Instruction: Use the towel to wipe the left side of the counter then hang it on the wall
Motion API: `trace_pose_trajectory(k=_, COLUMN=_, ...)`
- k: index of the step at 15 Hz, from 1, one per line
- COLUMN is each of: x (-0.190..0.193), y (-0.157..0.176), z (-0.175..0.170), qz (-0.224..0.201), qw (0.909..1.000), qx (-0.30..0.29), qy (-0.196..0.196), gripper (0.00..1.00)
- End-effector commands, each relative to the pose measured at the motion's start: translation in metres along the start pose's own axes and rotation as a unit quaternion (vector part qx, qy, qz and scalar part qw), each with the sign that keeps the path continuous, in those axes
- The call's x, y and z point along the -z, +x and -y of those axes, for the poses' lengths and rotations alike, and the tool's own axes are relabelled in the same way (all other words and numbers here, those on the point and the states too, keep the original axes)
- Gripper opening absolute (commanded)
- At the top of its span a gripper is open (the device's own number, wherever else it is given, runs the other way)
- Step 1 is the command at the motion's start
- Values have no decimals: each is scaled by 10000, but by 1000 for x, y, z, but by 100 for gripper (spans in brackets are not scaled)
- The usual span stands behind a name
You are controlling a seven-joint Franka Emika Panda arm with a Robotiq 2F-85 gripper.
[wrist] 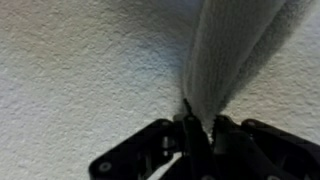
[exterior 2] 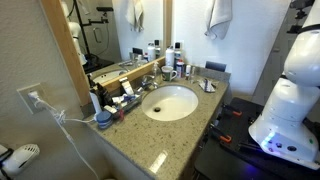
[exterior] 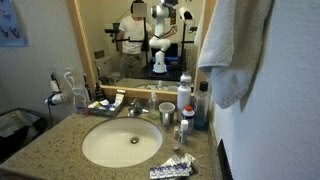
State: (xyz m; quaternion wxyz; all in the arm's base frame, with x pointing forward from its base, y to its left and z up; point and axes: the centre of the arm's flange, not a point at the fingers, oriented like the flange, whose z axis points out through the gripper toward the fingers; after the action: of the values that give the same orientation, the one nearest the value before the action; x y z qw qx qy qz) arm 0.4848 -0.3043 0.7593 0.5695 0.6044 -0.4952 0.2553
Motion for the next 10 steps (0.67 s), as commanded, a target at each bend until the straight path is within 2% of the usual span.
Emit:
trace_pose_trajectory(k=1, x=-8, y=1, z=-3, qz=77, qw=10000, qx=-23, qy=34, gripper=2)
trace_pose_trajectory(k=10, x=-14, y=-15, z=0, qz=185, qw=9998, qx=77, qy=10, gripper=2)
